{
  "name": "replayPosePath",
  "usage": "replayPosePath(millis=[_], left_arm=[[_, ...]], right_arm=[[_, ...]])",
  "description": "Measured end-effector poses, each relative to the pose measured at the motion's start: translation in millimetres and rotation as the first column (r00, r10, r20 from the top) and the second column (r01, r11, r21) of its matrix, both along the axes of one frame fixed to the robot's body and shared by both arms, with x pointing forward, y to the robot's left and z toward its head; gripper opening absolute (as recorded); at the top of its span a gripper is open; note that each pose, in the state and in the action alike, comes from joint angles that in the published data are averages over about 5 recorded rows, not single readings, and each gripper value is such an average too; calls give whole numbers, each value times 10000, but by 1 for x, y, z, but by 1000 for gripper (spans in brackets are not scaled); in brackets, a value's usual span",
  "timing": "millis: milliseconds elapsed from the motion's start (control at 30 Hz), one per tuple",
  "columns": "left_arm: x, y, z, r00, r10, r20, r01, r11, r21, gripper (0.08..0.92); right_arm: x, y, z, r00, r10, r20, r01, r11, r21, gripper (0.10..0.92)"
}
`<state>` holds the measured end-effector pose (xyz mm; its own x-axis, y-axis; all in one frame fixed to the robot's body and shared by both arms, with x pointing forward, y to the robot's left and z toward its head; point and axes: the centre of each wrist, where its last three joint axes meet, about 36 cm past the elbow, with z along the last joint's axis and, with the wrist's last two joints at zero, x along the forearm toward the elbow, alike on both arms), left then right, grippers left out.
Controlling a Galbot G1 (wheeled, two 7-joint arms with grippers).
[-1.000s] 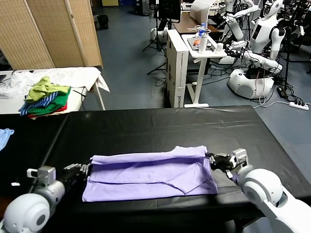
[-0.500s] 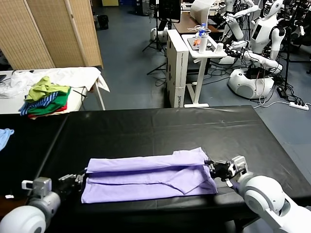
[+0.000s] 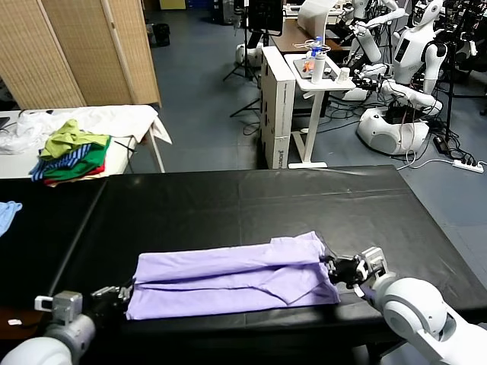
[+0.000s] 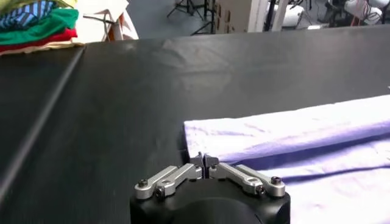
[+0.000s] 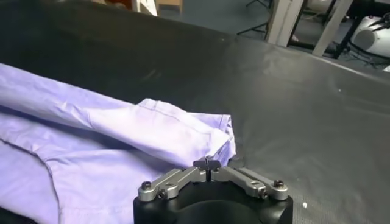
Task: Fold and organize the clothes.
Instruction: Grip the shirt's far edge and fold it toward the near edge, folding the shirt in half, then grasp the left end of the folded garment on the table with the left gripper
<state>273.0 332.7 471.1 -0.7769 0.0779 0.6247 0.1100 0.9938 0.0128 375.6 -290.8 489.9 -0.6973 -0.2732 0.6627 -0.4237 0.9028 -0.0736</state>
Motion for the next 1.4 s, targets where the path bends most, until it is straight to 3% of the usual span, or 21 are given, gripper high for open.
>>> replayPosePath(millis=[367,433,533,700,833,967,1200,1400], left_arm=[[-5,-9,-9,9999,56,-141,-52,9995,323,174],[-6,-10,-9,9997,101,-223,-91,9991,422,195],[-9,-12,-7,9992,146,-371,-127,9987,497,295],[-14,-14,0,9984,245,-517,-217,9983,547,596],[-15,-15,10,9990,308,-322,-296,9988,379,811],[-10,-8,18,9989,462,-69,-462,9989,14,898],[13,5,21,9897,1044,975,-974,9925,-739,907],[38,7,9,9837,1225,1316,-1013,9824,-1571,907]], right_arm=[[-2,0,1,9994,284,-215,-279,9994,226,165],[-3,0,5,9991,352,-222,-344,9989,318,238],[-4,0,12,9990,417,-167,-411,9984,395,419],[-6,0,24,9991,414,46,-416,9981,463,736],[0,-2,30,9995,125,298,-142,9982,590,886],[10,-4,26,9989,-226,406,193,9964,821,905],[34,-2,8,9902,-1218,687,1137,9873,1111,907],[54,4,-11,9769,-1941,896,1762,9683,1768,907]])
